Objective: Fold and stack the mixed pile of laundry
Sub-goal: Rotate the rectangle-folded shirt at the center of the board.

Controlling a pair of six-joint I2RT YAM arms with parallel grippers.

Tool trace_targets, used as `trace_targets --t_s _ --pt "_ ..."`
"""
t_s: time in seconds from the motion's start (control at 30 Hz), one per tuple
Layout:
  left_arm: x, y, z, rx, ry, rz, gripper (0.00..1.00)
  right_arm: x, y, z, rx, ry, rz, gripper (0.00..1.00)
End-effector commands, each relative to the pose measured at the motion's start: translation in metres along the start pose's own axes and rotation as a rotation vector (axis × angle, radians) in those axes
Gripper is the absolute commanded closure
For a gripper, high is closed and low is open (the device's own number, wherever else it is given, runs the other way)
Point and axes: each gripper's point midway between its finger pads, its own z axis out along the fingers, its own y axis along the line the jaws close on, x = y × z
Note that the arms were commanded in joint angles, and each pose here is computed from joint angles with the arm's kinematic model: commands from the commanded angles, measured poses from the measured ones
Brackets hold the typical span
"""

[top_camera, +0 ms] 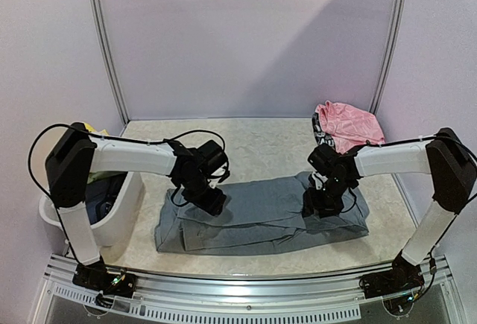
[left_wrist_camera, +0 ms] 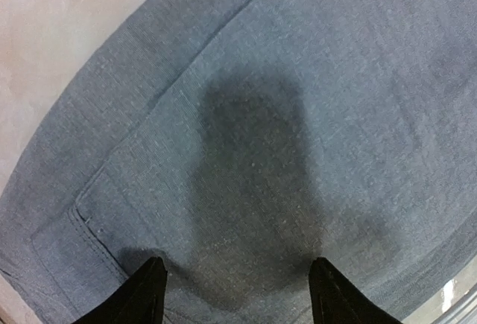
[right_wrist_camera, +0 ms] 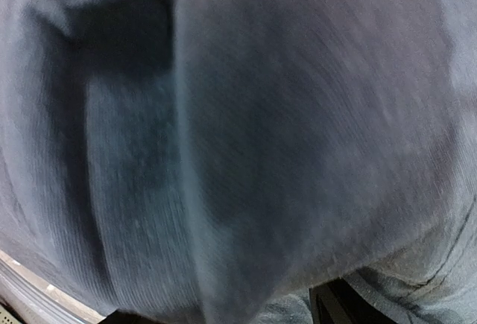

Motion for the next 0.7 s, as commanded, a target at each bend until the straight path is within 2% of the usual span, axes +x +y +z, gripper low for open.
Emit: trace_targets --t_s 0.0,0.2,0.4,0.67 --pt "0.022 0.020 0.007 -0.032 0.078 -0.060 0.34 -0.006 0.009 0.020 -0.009 0.058 -0.011 0.39" --pt "0.055 0.032 0.008 -0.054 0.129 -0.111 0.35 -0.034 0.032 0.039 -0.025 0.098 -0.061 0.40" --pt "0.085 0.035 0.009 -0.051 0.179 -0.191 0.37 -0.091 0.068 0.051 -0.081 0.089 -0.108 0.40" --pt "0.090 0.016 0.003 0.042 0.211 -0.319 0.39 -0.172 0.096 0.070 -0.190 0.082 -0.122 0.41"
